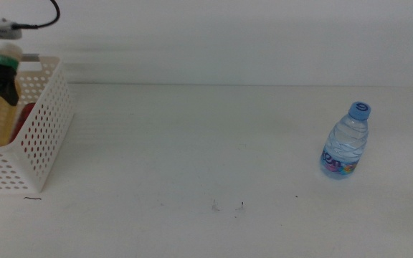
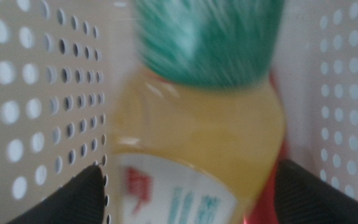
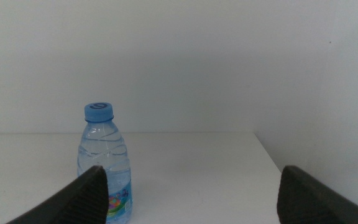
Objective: Use arms to grab the bottles and put them into the dustbin to the left of the table.
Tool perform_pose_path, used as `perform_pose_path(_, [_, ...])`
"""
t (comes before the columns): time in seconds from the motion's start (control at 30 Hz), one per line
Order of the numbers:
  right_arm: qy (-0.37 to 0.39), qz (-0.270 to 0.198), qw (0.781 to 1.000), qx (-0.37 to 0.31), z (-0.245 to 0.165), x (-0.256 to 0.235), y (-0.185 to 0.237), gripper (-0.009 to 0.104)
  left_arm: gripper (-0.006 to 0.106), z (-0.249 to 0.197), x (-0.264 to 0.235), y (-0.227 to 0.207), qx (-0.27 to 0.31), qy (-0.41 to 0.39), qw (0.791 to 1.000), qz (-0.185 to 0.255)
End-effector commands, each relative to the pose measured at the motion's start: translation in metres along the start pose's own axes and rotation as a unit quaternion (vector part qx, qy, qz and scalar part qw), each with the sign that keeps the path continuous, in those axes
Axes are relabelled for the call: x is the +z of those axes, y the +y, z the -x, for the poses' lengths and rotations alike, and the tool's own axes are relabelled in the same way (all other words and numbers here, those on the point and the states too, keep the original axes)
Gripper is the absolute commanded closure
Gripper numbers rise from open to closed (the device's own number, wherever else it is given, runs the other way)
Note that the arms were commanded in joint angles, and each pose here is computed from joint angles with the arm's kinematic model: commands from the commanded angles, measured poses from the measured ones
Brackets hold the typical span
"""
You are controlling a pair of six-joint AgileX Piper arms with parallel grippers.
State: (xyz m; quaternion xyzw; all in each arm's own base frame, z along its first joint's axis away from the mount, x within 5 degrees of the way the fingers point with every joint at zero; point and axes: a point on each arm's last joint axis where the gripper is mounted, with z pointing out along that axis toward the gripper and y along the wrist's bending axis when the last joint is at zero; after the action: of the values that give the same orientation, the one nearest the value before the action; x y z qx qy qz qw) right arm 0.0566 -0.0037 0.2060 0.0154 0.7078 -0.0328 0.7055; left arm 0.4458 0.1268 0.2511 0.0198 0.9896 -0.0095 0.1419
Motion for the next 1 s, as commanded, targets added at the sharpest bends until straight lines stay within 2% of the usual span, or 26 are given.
perform_pose_path(0.0, [-0.004,-0.004,1.000,-0.004,0.000,0.000,0.000,0.007,0.007,0.002,-0.016,-0.001,-0.015,-0.022,1.000,0.004])
perform_pose_path(0.2, [-0.004,-0.004,1.000,-0.004,0.000,0.000,0.000,0.007,0.007,0.004,-0.054,-0.018,-0.020,-0.065,0.998,-0.006])
perform_pose_path(0.4, [-0.004,-0.004,1.000,-0.004,0.000,0.000,0.000,0.007,0.007,-0.006,-0.097,-0.072,0.005,-0.094,0.995,-0.027])
perform_pose_path(0.47, [-0.004,-0.004,1.000,-0.004,0.000,0.000,0.000,0.007,0.007,-0.012,-0.115,-0.093,0.016,-0.127,0.991,-0.030])
perform_pose_path(0.77, [-0.004,-0.004,1.000,-0.004,0.000,0.000,0.000,0.007,0.007,-0.064,-0.185,-0.169,0.096,-0.283,0.951,-0.073])
perform_pose_path(0.87, [-0.004,-0.004,1.000,-0.004,0.000,0.000,0.000,0.007,0.007,-0.084,-0.206,-0.183,0.144,-0.316,0.934,-0.086])
perform_pose_path(0.97, [-0.004,-0.004,1.000,-0.004,0.000,0.000,0.000,0.007,0.007,-0.105,-0.230,-0.189,0.159,-0.321,0.929,-0.098])
